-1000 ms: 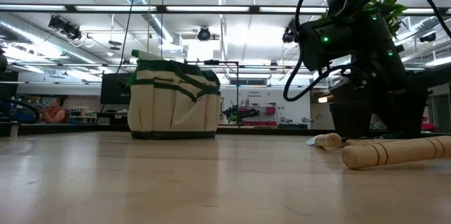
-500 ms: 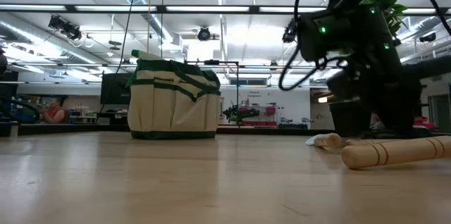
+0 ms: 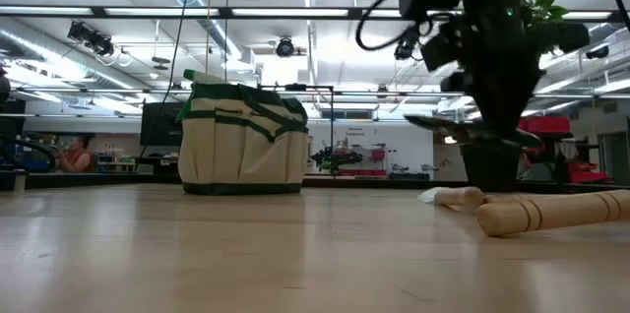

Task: Pick & Place Garden tools in Gardening bag
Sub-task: Put the green shear scissors into the gardening bag

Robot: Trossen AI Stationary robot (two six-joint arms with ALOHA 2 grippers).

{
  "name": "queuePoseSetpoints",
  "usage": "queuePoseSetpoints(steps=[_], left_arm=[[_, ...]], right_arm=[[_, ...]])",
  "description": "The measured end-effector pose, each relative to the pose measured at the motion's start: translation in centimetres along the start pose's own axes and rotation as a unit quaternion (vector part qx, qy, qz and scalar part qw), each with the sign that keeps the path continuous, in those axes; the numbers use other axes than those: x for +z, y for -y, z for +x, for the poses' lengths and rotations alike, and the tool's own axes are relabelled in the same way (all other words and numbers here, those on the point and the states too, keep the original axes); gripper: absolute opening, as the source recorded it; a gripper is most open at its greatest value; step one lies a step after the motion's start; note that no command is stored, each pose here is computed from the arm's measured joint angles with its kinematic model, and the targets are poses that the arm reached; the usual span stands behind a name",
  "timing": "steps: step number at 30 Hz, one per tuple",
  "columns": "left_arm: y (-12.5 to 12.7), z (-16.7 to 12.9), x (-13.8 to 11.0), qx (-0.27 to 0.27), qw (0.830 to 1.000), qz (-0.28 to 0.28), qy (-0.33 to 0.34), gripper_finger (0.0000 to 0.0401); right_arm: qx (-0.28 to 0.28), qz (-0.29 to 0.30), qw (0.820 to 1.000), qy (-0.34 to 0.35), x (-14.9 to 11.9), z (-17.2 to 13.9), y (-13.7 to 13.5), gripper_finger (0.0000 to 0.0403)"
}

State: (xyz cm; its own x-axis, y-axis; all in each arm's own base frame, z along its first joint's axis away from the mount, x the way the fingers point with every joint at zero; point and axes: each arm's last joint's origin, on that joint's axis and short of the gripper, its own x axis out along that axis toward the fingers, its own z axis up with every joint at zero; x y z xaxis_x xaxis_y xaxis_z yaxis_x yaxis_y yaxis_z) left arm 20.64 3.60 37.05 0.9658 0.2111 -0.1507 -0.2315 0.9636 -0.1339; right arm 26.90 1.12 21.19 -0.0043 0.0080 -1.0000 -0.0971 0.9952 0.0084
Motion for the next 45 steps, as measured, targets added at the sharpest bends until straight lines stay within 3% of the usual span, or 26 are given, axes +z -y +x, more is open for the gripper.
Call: queuePoseSetpoints(steps=[14, 21, 29, 36, 45], left_arm=[[0.0, 0.0, 0.0, 0.000, 1.000, -0.001, 0.000, 0.0064], [0.0, 0.0, 0.0, 0.000, 1.000, 0.000, 0.000, 0.0064], [0.0, 0.0, 0.0, 0.000, 1.000, 0.000, 0.000, 0.0064], [0.0, 0.0, 0.0, 0.000, 1.000, 0.000, 0.000, 0.0064], [0.0, 0.0, 0.0, 0.000, 1.000, 0.000, 0.000, 0.0064]], right_arm=[[-0.008, -0.003, 0.992, 0.126, 3.1, -6.5, 0.1, 0.0051], [-0.053, 0.000, 0.982, 0.181, 3.9, -9.8, 0.4, 0.0051], [-0.066, 0.005, 0.969, 0.237, 4.4, -13.0, 0.4, 0.0051], [-0.069, 0.007, 0.955, 0.288, 4.7, -15.6, 0.5, 0.0051], [-0.074, 0.022, 0.924, 0.374, 4.6, -20.0, 0.9, 0.0051]])
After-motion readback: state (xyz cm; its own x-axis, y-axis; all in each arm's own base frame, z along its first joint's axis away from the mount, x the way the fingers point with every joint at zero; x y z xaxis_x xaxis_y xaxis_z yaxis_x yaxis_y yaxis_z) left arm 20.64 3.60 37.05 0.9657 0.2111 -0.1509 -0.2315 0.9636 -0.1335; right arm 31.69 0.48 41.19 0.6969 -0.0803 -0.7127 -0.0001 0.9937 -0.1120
